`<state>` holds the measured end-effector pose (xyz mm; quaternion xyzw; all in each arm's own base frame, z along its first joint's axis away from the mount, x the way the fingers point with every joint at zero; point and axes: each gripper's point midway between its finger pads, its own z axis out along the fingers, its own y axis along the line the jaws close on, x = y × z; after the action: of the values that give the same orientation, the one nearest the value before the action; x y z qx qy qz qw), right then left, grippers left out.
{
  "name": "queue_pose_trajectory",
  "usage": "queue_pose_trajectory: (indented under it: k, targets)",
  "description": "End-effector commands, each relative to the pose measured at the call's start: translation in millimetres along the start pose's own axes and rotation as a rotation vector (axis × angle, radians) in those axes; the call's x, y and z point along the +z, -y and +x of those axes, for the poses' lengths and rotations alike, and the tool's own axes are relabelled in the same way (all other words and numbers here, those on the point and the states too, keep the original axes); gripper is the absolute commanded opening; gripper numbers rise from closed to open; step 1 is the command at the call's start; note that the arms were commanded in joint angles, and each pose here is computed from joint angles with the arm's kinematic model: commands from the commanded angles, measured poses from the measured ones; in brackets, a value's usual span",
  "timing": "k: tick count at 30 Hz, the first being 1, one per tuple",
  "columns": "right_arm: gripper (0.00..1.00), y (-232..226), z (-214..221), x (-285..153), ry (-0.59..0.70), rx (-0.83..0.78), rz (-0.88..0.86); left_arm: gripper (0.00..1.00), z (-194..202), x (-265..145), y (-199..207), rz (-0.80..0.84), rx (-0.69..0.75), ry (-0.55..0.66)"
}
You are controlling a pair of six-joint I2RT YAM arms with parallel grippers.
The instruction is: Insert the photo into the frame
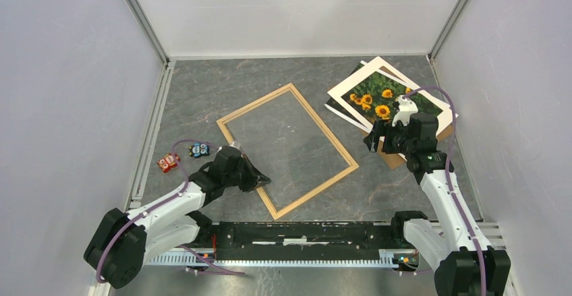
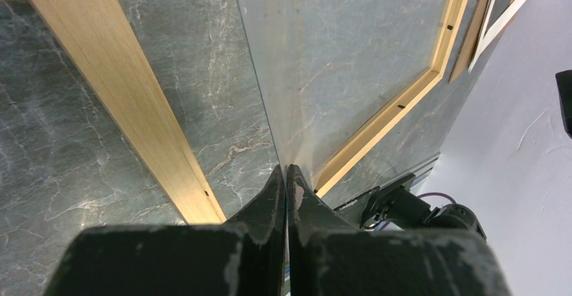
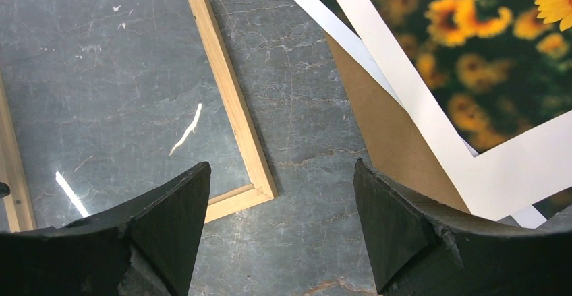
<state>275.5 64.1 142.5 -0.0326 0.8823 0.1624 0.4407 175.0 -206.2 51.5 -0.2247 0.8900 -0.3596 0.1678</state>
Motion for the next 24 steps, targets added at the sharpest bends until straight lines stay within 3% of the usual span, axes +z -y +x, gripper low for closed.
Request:
queue_pose_trajectory:
  k: [1, 24]
  targets:
    - [0.83, -2.8, -6.7, 1.0, 0.032, -0.029, -0.013, 0.02, -3.6, -1.9, 16.5, 0.052, -0.019, 0.002]
    - [0.82, -4.2, -3.0, 4.6, 0.02, -0.025, -0.021, 0.02, -2.2, -4.1, 12.5, 0.055, -0.056, 0.014]
